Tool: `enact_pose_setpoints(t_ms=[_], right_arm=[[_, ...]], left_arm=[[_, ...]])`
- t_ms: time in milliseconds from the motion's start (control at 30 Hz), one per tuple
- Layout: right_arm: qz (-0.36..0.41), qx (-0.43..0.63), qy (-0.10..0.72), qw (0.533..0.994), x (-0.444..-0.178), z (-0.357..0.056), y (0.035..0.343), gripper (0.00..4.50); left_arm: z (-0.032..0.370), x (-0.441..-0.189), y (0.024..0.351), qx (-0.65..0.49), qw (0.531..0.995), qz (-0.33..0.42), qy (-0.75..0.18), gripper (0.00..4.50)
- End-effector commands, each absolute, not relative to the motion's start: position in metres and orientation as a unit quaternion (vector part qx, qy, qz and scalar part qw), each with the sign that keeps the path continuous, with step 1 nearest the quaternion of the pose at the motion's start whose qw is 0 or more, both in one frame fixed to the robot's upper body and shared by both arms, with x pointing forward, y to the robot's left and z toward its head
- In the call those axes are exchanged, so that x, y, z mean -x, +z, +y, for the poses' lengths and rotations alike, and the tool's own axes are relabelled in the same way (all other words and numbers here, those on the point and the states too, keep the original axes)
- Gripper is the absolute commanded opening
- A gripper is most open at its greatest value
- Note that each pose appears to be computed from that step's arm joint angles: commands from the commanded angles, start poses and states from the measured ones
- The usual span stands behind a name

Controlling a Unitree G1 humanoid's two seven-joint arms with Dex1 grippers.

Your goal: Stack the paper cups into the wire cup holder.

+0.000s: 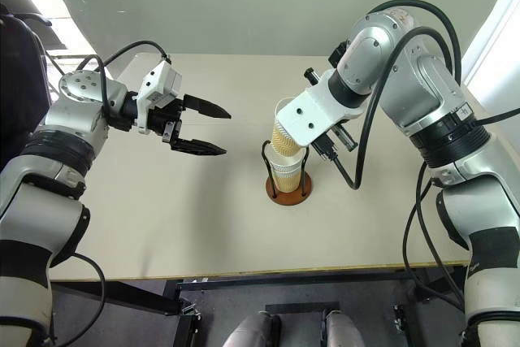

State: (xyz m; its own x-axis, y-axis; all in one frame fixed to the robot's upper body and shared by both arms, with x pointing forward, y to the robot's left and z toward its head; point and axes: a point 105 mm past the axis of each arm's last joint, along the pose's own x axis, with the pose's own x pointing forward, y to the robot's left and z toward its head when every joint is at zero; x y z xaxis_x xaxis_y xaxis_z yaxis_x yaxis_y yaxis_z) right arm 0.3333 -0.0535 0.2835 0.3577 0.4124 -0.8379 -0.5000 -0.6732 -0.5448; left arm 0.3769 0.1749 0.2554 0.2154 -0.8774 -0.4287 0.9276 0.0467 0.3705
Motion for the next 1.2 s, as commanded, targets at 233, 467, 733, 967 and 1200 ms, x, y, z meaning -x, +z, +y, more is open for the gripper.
enact_pose_setpoints(t_ms=[233,467,733,967,1200], right_arm=[[0.018,0.735,0.557,0.386,-0.332,-0.053,0.283,0.01],[0.010,0.734,0.562,0.381,-0.332,-0.050,0.279,1.90],[-0.020,0.672,0.582,0.458,-0.327,-0.037,0.303,4.26],[-0.029,0.498,0.560,0.661,-0.339,-0.068,0.329,4.26],[0.015,0.364,0.496,0.788,-0.357,-0.131,0.308,4.26]], left_arm=[[0.172,-0.371,0.267,-0.295,0.710,0.027,-0.639,4.50],[0.172,-0.370,0.266,-0.292,0.710,0.028,-0.640,4.50],[0.172,-0.371,0.268,-0.277,0.715,0.026,-0.641,4.50],[0.183,-0.382,0.284,-0.187,0.773,0.016,-0.606,4.50],[0.204,-0.384,0.281,-0.145,0.806,0.017,-0.574,4.50]])
